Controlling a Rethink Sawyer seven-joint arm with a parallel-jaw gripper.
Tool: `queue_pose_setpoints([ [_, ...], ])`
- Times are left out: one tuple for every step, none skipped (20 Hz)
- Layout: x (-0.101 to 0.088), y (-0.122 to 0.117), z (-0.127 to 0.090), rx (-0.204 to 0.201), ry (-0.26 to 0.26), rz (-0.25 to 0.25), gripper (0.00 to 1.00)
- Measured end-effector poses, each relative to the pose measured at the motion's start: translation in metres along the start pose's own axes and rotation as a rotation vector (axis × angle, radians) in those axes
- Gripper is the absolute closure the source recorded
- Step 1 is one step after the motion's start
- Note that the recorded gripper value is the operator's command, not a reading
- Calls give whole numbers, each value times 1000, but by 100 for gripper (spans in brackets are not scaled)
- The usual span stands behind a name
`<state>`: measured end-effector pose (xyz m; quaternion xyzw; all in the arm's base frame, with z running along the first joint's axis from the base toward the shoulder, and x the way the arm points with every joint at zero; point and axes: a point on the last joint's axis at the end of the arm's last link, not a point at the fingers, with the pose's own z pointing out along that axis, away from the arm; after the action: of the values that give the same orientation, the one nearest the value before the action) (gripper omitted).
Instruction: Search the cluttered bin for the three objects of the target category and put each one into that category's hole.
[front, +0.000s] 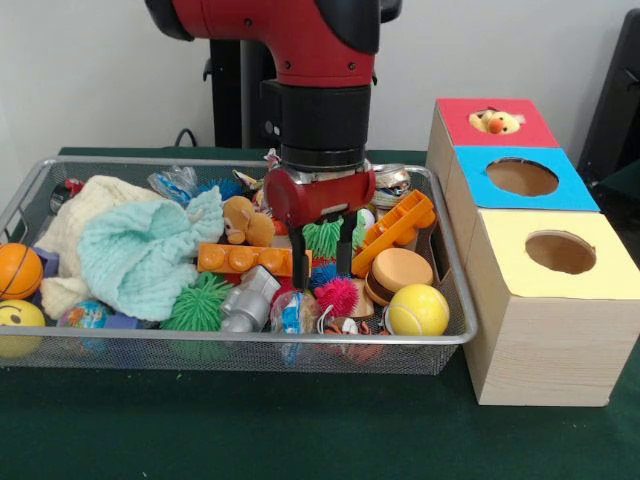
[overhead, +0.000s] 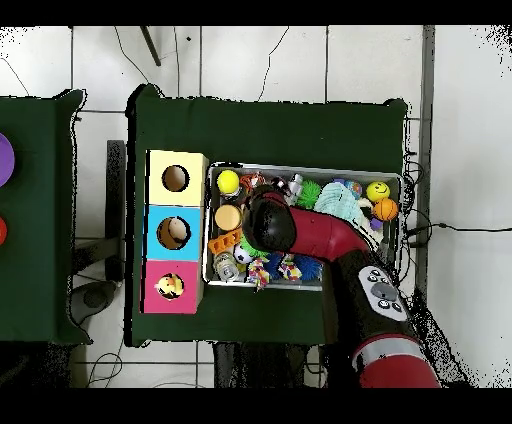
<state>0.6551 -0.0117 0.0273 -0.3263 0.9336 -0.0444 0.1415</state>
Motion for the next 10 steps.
queue_pose_setpoints([
  [3, 0, 3, 4, -1, 4, 0],
  [5, -1, 5, 5, 0, 7, 0],
  [11, 0, 10, 6, 6, 12, 0],
  [15, 0, 13, 5, 10, 14, 0],
  [19, 2, 16, 2, 19, 16, 0],
  [27, 4, 22, -6, 33, 20, 0],
  [30, 6, 24, -9, 39, 21, 0],
  [33, 7, 27, -13, 44, 22, 0],
  [37, 10, 30, -20, 51, 24, 0],
  [39, 12, 32, -24, 55, 24, 0],
])
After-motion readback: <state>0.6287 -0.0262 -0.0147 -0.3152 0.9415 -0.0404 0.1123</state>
